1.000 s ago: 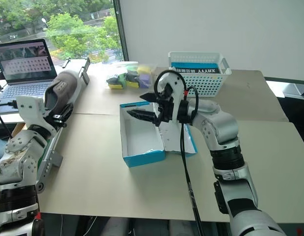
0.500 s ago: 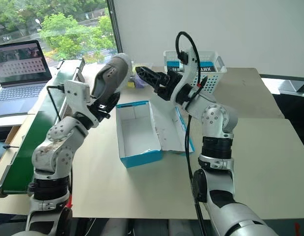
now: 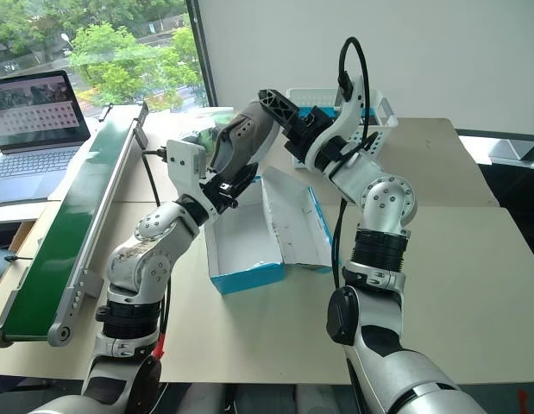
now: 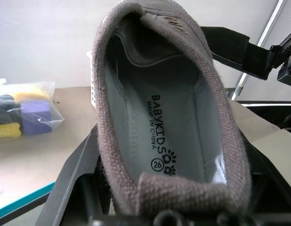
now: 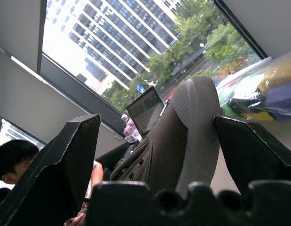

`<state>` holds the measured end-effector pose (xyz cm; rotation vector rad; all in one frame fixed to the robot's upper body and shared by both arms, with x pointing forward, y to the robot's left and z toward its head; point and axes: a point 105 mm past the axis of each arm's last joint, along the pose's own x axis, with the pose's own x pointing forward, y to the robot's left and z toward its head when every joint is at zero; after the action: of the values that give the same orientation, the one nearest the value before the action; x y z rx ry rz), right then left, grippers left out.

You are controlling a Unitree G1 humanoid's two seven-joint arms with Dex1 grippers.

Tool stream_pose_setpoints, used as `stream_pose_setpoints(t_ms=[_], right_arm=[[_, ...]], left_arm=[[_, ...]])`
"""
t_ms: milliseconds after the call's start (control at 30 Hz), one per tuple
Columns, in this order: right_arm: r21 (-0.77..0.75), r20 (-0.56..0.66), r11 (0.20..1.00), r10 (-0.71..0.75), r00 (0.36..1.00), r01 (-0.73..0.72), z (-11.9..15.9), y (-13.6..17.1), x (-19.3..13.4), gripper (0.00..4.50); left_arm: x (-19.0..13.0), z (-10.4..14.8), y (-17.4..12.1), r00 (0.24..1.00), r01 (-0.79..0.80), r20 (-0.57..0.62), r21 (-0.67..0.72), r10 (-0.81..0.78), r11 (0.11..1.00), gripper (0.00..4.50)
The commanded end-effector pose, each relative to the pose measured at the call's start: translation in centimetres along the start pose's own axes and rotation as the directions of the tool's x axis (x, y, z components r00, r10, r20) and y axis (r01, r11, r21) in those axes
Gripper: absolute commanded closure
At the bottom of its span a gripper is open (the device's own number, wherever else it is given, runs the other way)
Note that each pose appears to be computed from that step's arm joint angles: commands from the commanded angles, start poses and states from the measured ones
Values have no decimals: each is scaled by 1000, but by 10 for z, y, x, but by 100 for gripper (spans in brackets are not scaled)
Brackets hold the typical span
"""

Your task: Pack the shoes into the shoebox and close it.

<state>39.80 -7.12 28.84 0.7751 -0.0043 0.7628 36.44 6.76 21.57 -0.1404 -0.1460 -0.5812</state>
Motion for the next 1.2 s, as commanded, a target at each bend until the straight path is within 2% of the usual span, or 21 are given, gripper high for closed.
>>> stream_pose_setpoints(t_ms=[33,133,233,333,467,900,1200], right_arm=[[-29,11,998,50,999,-50,4,14,2,0],[-38,-6,998,45,999,-46,1,14,3,0],[-73,-25,997,-14,1000,13,-2,0,1,0],[-153,-26,985,-86,996,81,5,-20,-7,0],[-166,10,979,-120,993,120,19,-31,-11,0],[-153,-3,987,-56,998,55,8,-16,-2,0],[-168,9,986,11,1000,-9,22,6,0,0]], left_arm=[[7,22,-19,994,69,82,34,-71,997,206],[9,25,-20,993,76,87,42,-79,996,206],[11,38,-12,991,53,119,62,-60,997,206],[8,44,-4,991,37,125,79,-47,996,206],[4,45,-1,991,34,124,83,-44,996,206],[8,41,-15,990,61,124,59,-68,996,206],[7,35,-13,992,64,105,58,-70,996,206]])
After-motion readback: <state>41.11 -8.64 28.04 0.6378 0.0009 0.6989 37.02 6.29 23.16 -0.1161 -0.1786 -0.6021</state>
